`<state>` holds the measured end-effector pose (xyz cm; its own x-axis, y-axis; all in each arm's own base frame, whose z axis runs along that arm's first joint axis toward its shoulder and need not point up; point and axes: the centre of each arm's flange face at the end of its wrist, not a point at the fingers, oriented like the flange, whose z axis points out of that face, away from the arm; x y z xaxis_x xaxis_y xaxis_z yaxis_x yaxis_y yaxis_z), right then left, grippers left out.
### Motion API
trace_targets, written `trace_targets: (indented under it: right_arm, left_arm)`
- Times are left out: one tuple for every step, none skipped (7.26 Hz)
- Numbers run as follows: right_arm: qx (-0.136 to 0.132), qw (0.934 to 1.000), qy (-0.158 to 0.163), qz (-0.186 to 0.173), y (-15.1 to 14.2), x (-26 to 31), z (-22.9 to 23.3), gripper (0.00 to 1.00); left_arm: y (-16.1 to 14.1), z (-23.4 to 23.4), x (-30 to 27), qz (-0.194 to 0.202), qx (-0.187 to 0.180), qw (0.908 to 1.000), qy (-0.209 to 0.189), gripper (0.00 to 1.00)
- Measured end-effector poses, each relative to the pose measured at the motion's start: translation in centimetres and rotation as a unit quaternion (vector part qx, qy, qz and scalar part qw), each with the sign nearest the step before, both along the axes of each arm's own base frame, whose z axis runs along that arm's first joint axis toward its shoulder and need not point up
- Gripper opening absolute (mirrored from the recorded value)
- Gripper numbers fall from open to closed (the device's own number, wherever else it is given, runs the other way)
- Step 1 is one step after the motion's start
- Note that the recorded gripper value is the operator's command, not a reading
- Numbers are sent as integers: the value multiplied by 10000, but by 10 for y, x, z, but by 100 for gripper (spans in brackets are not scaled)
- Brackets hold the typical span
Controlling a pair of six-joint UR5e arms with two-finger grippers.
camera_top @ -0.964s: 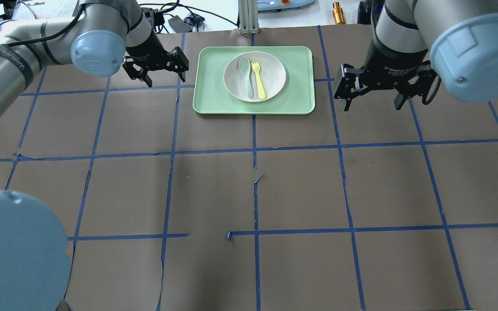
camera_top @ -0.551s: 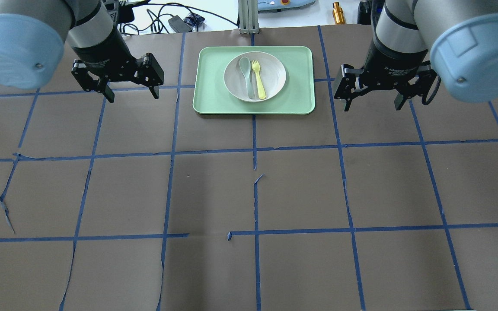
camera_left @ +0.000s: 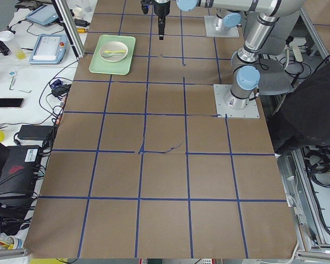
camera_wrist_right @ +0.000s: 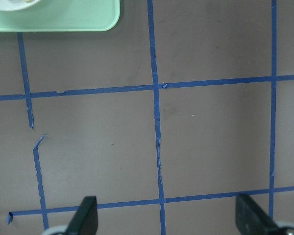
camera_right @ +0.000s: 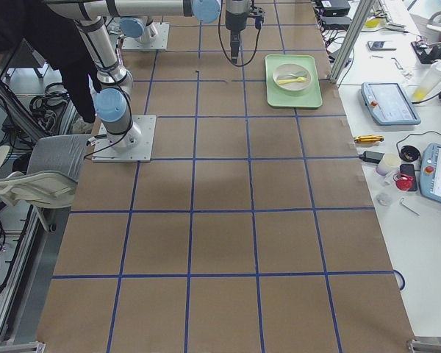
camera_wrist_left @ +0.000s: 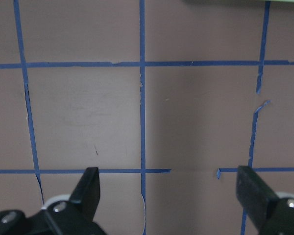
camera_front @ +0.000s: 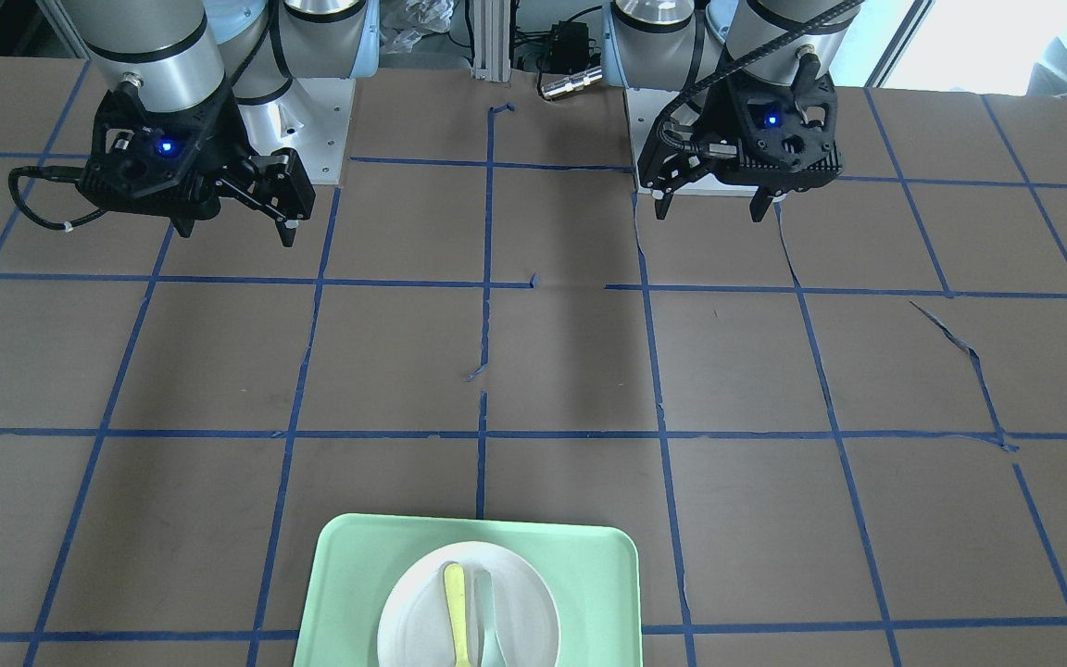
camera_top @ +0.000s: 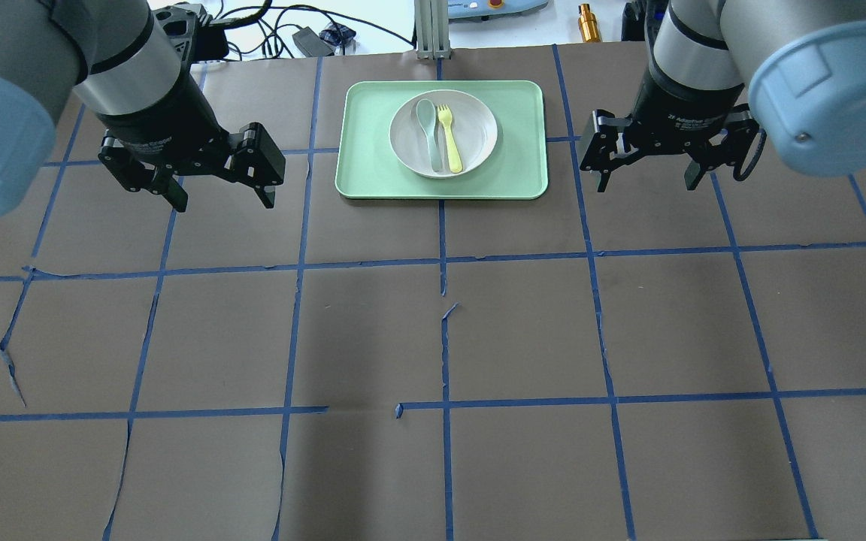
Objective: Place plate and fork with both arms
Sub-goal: 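Move the right gripper over the plate above the yellow fork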
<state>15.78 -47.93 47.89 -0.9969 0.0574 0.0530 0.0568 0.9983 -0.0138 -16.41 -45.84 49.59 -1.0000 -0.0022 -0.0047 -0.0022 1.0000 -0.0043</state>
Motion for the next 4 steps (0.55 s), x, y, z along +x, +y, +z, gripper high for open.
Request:
trace_targets:
  right_arm:
    - [-11,10000,14,1,0,0,-1,100]
    - [-53,10000,16,1,-2,0,-1,100]
    - [-118,9999,-4,30,-8,2,-5,100]
    - [-165,9997,-10,153,-29,13,-21,100]
  left_arm:
    - [2,-1,0,-4,13,10000,-10,100]
    - [2,-1,0,-5,19,10000,-14,100]
    - [2,-2,0,-7,29,10000,-17,100]
    - [3,-3,0,-7,39,10000,-16,100]
